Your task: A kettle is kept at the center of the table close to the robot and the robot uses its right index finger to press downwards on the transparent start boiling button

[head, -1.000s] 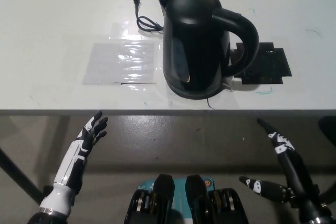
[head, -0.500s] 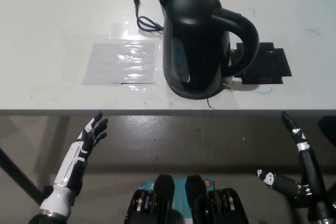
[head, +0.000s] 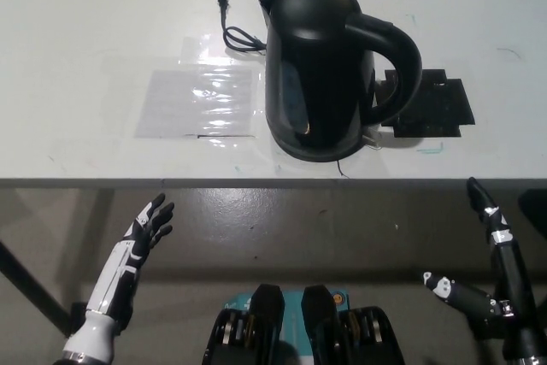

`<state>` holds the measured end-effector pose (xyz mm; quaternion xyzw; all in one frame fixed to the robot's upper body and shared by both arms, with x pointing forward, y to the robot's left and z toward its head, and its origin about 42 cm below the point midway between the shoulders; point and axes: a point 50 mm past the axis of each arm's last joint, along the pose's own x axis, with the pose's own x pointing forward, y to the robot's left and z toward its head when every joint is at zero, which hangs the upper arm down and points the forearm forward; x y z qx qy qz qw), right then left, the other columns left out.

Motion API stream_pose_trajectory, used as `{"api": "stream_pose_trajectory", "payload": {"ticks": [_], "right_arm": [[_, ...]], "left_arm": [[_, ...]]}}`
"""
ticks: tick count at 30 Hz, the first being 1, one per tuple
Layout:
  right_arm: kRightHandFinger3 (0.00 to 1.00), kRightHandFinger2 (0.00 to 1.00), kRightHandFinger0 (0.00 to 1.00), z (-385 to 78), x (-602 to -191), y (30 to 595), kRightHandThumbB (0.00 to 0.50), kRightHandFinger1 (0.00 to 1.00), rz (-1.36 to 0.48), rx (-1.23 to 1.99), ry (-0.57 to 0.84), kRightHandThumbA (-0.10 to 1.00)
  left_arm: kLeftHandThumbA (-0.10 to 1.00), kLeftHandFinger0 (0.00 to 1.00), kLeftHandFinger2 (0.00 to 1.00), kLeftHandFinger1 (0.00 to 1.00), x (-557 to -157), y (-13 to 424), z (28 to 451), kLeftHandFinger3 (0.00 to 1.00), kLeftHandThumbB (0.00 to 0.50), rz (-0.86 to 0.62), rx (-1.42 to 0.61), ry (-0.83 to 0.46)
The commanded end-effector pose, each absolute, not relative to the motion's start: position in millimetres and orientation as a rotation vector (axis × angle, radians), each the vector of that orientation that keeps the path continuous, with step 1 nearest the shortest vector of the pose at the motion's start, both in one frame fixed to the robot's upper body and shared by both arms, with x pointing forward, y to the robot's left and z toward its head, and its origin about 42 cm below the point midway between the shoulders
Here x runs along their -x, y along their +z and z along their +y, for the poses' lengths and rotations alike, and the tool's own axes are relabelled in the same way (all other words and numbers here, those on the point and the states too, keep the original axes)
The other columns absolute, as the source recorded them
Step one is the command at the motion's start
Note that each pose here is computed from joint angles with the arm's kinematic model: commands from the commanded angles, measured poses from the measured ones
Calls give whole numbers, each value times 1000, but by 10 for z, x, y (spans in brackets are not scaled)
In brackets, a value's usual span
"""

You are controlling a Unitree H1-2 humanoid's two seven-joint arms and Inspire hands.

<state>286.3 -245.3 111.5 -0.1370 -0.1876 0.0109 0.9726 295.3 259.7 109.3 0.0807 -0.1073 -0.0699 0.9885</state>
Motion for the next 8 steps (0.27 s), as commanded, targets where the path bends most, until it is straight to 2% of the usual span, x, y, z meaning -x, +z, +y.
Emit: {"api": "stream_pose_trajectory", "payload": {"ticks": [1, 8], "right_arm": [[1000, 1000, 1000, -2465, -2888, 1214, 311, 1000, -454, 245, 27, 1000], [1000, 1000, 1000, -2439, -2887, 1233, 311, 1000, -460, 236, 35, 1000]], "left_arm": [[1000, 1000, 1000, 1000, -2932, 1166, 2581, 1000, 314, -274, -167, -156], [1000, 1000, 1000, 1000, -2930, 1155, 2587, 1000, 290, -278, -175, -162]]}}
